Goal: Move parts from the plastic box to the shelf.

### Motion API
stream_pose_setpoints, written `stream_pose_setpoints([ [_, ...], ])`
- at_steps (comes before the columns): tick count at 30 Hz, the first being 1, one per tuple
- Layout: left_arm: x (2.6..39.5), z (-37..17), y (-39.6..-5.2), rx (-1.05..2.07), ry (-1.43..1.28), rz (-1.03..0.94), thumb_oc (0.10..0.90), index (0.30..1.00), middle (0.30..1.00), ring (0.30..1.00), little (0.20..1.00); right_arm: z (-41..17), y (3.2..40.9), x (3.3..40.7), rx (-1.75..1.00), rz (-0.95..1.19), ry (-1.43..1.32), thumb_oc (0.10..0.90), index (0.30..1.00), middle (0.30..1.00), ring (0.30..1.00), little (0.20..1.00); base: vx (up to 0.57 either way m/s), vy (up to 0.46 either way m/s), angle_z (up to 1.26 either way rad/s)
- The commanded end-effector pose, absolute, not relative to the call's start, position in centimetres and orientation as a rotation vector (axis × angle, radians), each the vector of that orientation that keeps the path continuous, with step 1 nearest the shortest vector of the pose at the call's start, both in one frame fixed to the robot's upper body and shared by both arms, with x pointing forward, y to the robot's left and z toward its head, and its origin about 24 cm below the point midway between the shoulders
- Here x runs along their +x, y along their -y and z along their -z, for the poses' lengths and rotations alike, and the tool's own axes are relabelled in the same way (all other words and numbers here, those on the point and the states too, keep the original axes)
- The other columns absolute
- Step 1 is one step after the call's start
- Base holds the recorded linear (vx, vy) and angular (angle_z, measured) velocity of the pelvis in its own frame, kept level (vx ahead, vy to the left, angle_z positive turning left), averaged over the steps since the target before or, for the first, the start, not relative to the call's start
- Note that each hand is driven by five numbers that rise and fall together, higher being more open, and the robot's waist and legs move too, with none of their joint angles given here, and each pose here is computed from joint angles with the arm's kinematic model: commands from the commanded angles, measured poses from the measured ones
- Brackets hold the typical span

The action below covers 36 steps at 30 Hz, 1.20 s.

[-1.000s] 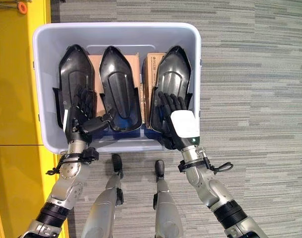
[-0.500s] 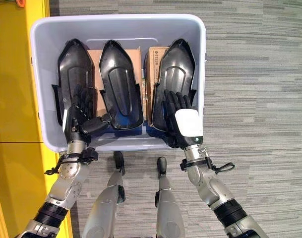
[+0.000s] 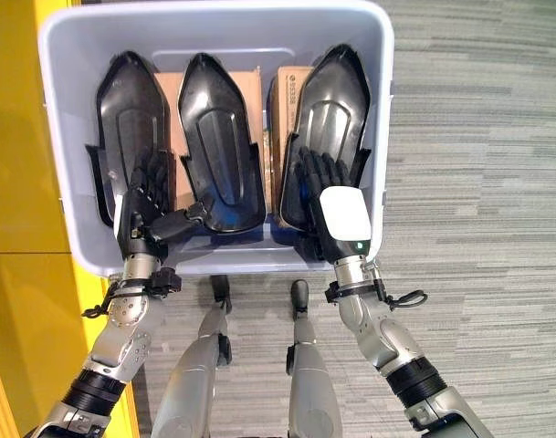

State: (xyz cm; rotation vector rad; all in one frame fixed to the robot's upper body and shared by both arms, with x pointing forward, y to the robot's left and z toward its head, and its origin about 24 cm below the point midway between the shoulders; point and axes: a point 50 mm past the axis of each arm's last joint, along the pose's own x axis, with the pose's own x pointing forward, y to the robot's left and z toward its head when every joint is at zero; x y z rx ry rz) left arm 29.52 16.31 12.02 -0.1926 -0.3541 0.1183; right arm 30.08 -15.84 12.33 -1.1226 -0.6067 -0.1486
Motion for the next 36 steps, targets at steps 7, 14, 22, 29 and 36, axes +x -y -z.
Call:
stream_pose_setpoints([
  [7, 28.2, -16.2, -16.1, -0.254, 0.603, -0.103, 0.9, 1.0, 1.0, 1.0, 1.0, -15.4, 15.1, 30.3, -0.995, 0.274, 0.758, 0.9, 1.0, 1.0, 1.0, 1.0, -0.01, -0.002, 0.0],
  [14, 28.4, -16.3, -15.7, -0.266, 0.6, -0.088, 0.9, 1.0, 1.0, 1.0, 1.0, -14.9, 15.1, 30.9, -0.958, 0.275, 0.709, 0.457, 0.38, 0.38, 0.38, 0.38, 0.0, -0.006, 0.05],
  [22, 28.5, -16.2, -15.7, -0.288, 0.586, -0.075, 0.9, 1.0, 1.0, 1.0, 1.0, -13.8, 15.6, 31.3, -0.941, 0.268, 0.64, 0.4, 0.3, 0.3, 0.3, 0.3, 0.0, -0.001, 0.05],
  [29, 28.4, -16.5, -16.0, -0.276, 0.597, -0.067, 0.9, 1.0, 1.0, 1.0, 1.0, -14.2, 15.9, 30.4, -0.957, 0.23, 0.669, 0.4, 0.3, 0.3, 0.3, 0.3, 0.0, -0.003, 0.02],
  [36, 28.3, -15.3, -16.7, -0.258, 0.549, -0.071, 0.9, 1.0, 1.0, 1.0, 1.0, -15.0, 16.4, 29.0, -0.954, 0.202, 0.715, 0.4, 0.3, 0.3, 0.3, 0.3, 0.01, -0.001, 0.04],
])
